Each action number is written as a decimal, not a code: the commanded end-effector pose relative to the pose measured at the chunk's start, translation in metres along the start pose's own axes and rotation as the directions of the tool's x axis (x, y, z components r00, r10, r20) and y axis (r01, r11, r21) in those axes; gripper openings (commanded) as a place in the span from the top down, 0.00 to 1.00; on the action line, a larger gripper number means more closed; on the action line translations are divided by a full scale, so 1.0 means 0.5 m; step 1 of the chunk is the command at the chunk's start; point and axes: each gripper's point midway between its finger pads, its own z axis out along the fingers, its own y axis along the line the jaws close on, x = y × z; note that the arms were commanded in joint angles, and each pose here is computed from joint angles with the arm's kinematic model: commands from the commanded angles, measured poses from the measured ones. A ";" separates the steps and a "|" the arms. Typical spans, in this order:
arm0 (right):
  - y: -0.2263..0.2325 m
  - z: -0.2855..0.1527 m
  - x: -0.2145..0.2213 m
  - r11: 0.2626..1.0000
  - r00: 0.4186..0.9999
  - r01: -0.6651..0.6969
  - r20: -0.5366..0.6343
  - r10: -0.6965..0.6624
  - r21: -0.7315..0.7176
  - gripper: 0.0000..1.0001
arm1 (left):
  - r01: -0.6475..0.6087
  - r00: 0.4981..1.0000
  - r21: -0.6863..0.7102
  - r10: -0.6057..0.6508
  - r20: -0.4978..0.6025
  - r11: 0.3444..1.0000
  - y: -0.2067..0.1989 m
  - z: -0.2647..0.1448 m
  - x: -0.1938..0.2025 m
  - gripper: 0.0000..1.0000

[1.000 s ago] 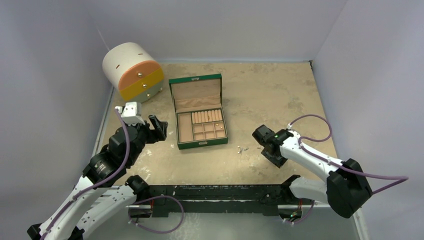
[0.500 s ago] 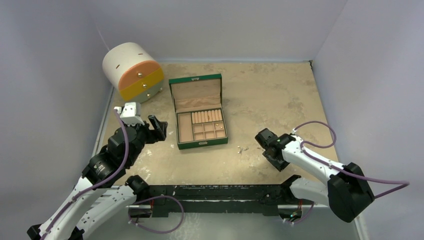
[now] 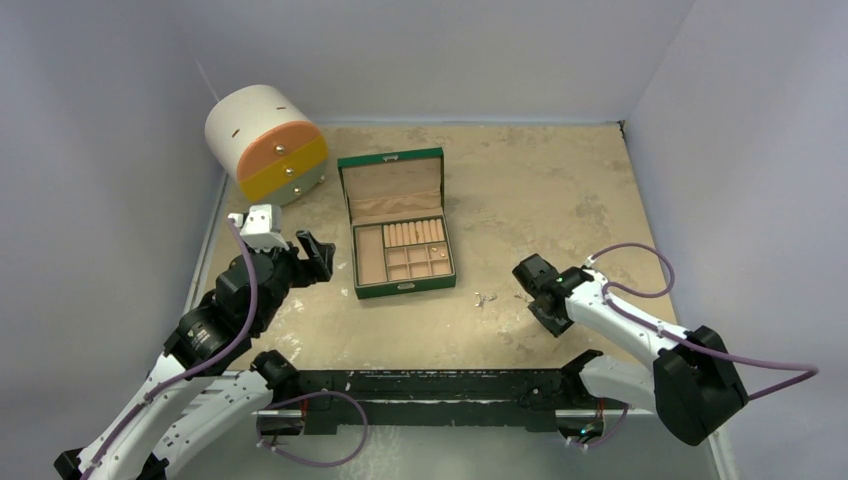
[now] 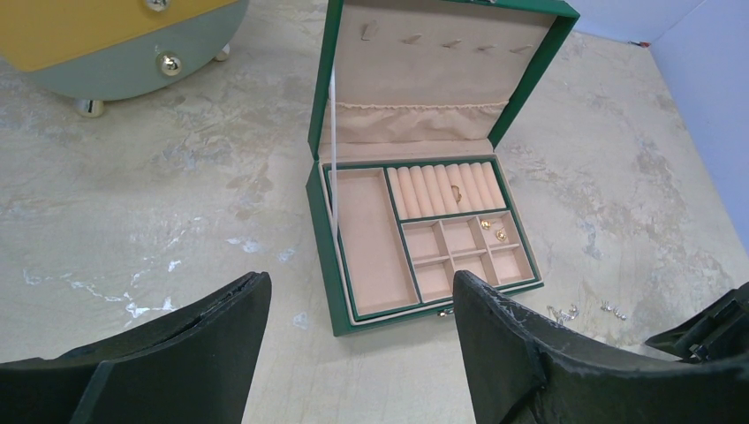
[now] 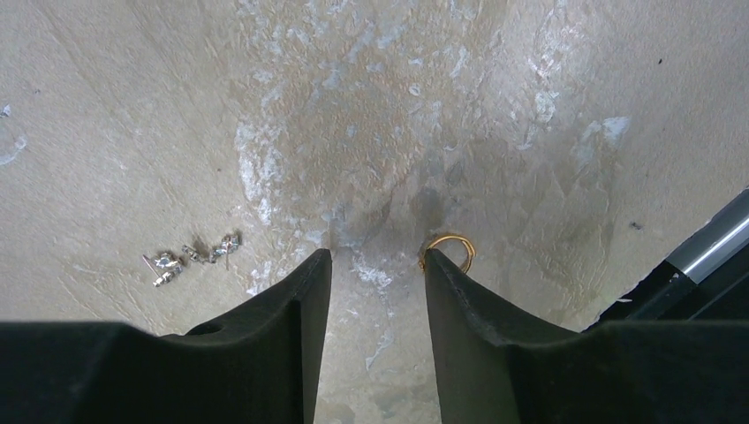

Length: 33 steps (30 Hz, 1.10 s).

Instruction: Organize the mixed jewelry

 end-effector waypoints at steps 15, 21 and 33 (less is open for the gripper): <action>0.009 -0.001 0.026 1.000 0.997 0.002 -0.072 -0.003 -0.015 0.60 | -0.001 1.000 0.004 0.001 0.028 1.000 -0.004 0.003 -0.014 0.25; 0.036 -0.011 0.028 0.998 0.995 0.021 -0.092 -0.027 -0.067 0.60 | 0.000 1.000 0.005 0.000 0.030 1.000 -0.003 0.002 -0.014 0.25; 0.144 -0.023 0.100 0.931 0.950 0.182 -0.189 -0.249 -0.315 0.71 | 0.002 0.999 0.001 -0.002 0.034 1.000 -0.001 0.001 -0.017 0.25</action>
